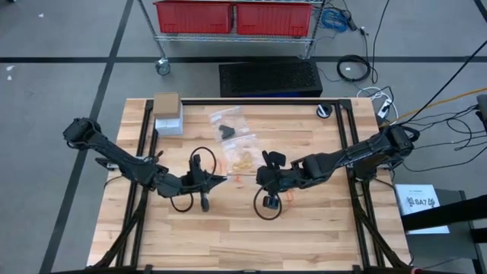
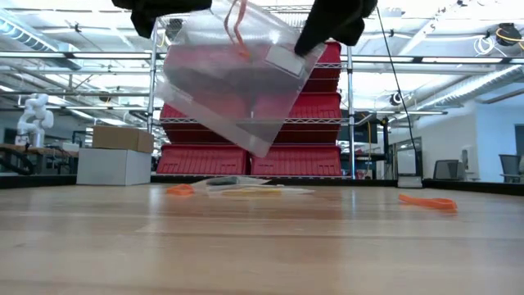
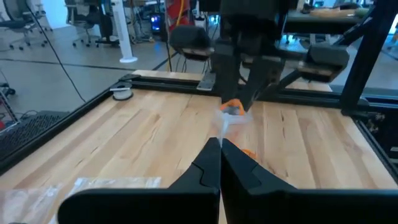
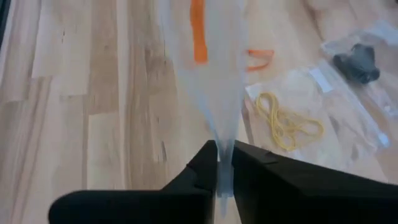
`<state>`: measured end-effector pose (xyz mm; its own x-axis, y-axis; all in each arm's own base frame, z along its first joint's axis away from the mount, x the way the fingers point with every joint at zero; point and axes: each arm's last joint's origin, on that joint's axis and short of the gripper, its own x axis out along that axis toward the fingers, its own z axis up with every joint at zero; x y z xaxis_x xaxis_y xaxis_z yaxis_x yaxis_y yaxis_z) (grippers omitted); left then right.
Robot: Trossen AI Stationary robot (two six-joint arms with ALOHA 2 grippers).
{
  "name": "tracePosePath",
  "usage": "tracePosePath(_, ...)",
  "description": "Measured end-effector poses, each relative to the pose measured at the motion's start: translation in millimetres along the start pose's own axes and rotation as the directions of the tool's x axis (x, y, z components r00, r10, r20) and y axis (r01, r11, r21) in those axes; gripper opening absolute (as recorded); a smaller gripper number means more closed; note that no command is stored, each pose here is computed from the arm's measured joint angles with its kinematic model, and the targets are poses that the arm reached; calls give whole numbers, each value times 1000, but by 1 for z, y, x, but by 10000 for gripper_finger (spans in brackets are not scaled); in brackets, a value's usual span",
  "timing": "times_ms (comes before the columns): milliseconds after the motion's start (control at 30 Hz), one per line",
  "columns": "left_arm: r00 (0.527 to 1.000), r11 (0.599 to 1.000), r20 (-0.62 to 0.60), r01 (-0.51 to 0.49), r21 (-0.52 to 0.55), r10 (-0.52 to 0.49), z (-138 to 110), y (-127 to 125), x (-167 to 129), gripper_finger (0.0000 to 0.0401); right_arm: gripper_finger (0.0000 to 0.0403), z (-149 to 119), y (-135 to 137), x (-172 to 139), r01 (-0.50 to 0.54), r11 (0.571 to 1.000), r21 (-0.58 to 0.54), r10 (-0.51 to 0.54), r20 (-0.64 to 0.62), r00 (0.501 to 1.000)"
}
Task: Sort rubber bands
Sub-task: Put the bottom orange rubber band into the transparent zip bag
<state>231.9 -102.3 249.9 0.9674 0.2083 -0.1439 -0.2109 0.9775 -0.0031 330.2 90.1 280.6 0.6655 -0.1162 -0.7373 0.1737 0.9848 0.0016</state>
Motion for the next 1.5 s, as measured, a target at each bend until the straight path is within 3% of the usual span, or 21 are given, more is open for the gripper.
tracePosePath(200,999,1000,-32,-15,-27,15,-9,-1,8,0,11,9,-4,2,-11,1000,-15,12,64,998)
tracePosePath(467,998,998,-19,-64,-2,64,-11,-2,10,0,15,10,-10,-9,-51,999,-2,51,52,997)
tracePosePath(667,996,996,-8,-86,18,86,-6,1,6,0,68,8,-19,-41,-61,988,142,54,53,997)
tracePosePath(867,996,996,-18,-91,27,91,-7,2,6,0,139,-17,-20,-62,31,962,270,9,-144,990)
tracePosePath(1000,995,995,-24,-92,32,93,-8,2,6,0,180,-37,-8,-56,148,926,347,-41,-298,954)
tracePosePath(1200,995,995,-24,-92,31,93,-8,2,6,0,222,-67,15,-21,284,849,446,-89,-408,909)
tracePosePath(1367,996,995,-24,-91,31,92,-8,2,6,0,237,-101,19,5,419,753,507,-148,-489,860)
tracePosePath(1500,996,996,-26,-84,32,84,-8,2,6,0,237,-125,19,24,429,704,566,-130,-492,861)
